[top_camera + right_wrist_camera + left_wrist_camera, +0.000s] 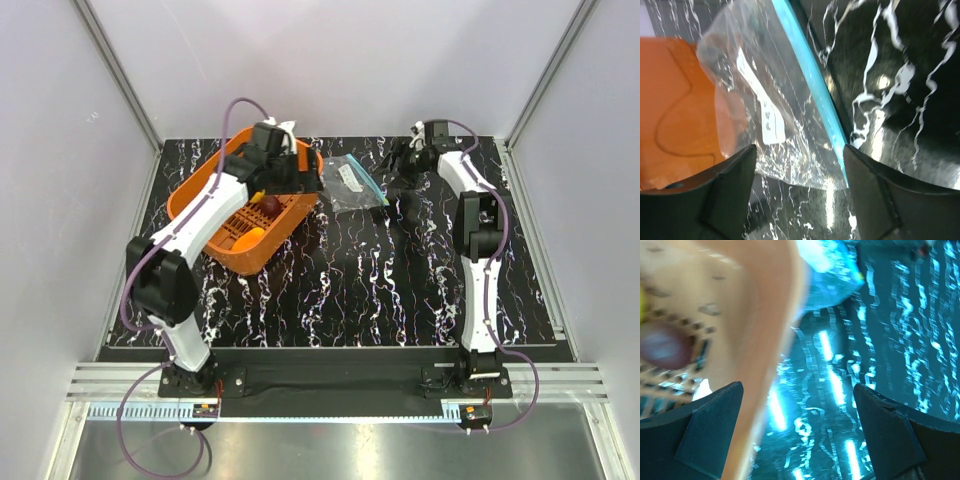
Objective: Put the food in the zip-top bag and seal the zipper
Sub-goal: Pick up the zipper food storage bag at the center of the board.
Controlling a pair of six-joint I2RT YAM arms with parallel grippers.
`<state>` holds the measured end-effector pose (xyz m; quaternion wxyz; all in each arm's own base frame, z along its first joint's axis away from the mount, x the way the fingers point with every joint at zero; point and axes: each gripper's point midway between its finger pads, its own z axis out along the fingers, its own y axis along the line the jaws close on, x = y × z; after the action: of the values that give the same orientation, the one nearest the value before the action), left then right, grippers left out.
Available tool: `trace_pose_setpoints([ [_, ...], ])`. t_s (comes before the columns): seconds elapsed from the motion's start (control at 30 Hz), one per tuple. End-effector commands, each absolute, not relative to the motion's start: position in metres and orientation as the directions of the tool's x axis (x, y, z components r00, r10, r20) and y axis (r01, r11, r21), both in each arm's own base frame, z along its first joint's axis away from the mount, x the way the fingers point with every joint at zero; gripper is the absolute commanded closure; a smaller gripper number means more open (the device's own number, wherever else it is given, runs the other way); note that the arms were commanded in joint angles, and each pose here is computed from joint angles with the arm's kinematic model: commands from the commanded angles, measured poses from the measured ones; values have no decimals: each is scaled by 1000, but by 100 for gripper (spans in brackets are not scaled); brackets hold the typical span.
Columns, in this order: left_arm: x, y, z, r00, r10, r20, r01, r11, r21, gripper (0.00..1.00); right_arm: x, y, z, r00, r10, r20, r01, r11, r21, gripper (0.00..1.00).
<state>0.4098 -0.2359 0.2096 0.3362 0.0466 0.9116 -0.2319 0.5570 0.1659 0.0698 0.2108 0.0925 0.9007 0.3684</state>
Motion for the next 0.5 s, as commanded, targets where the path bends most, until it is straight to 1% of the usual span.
trace_pose_setpoints([
  [0.0, 407, -269, 243, -732, -81, -676, 303, 850, -431, 1, 582, 168, 76, -858, 342, -383, -24, 718, 696, 22],
  [0.07, 407, -281, 247, -725, -86, -684, 322, 835, -447, 1, 584, 169, 71, -860, 333, -387, -29, 724, 689, 18],
  [0.1, 405, -287, 247, -734, -95, -673, 318, 827, -464, 1, 580, 170, 54, -877, 322, -356, -5, 736, 677, 18],
  [0.13, 405, -294, 242, -747, -91, -658, 323, 816, -480, 1, 582, 171, 55, -877, 303, -373, -27, 744, 668, 18],
  [0.27, 407, -302, 239, -767, -102, -633, 306, 809, -501, 1, 574, 177, 30, -894, 255, -367, -32, 783, 621, 20],
  [0.33, 406, -298, 239, -765, -100, -637, 302, 817, -491, 1, 569, 183, 24, -901, 241, -362, -35, 788, 614, 28],
  [0.4, 403, -295, 235, -765, -83, -638, 308, 823, -477, 1, 566, 187, 21, -905, 239, -352, -34, 784, 620, 41],
  [0.43, 402, -293, 236, -764, -78, -641, 311, 825, -471, 1, 560, 191, 17, -912, 231, -339, -31, 785, 619, 51],
  [0.47, 402, -292, 234, -763, -73, -642, 313, 827, -467, 1, 558, 193, 21, -911, 225, -346, -41, 785, 618, 57],
])
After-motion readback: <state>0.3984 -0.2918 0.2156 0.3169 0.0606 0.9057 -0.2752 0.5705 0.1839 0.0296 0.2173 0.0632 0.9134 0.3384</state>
